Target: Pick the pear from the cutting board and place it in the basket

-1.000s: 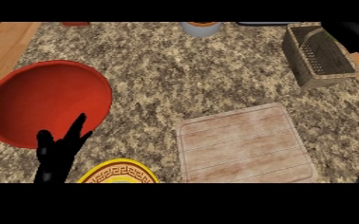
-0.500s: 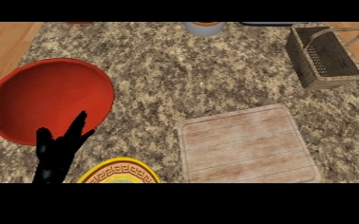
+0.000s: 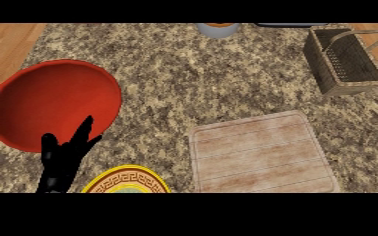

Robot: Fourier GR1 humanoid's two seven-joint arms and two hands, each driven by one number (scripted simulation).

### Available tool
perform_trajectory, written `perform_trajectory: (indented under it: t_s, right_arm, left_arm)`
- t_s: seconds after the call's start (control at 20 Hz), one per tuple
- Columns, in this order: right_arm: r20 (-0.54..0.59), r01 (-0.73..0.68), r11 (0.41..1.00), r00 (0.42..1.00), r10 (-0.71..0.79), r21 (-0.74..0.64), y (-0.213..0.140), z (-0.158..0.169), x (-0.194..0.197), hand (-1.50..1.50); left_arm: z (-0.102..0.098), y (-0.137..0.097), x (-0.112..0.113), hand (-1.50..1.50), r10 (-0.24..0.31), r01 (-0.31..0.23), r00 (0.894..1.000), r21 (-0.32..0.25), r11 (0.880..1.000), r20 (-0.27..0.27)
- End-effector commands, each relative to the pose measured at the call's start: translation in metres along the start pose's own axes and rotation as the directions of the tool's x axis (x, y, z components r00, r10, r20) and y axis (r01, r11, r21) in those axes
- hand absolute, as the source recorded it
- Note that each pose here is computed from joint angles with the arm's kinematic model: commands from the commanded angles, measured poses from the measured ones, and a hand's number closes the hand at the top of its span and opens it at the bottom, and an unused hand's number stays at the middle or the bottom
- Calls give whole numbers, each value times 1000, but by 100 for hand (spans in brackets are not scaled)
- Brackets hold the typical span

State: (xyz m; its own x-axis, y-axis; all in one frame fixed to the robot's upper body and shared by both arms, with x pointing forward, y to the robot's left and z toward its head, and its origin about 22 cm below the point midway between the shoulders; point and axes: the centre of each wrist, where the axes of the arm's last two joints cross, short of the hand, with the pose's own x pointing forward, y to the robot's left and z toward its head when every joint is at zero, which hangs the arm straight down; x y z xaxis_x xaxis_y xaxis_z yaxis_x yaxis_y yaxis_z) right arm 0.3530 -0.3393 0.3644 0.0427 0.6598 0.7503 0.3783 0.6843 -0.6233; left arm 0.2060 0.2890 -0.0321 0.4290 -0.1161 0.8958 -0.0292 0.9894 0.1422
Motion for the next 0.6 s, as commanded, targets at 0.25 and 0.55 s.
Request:
perform_trajectory:
  t_s: [0.25,0.55]
  right_arm:
    - [-93,205,979,975,-203,8,21,-38,-40,150]
    - [-97,194,981,977,-192,11,21,-44,-92,150]
  left_arm:
    - [1,16,-12,0,14,-13,995,13,1000,-95]
    - [-9,-4,-13,0,-3,5,994,14,1000,-109]
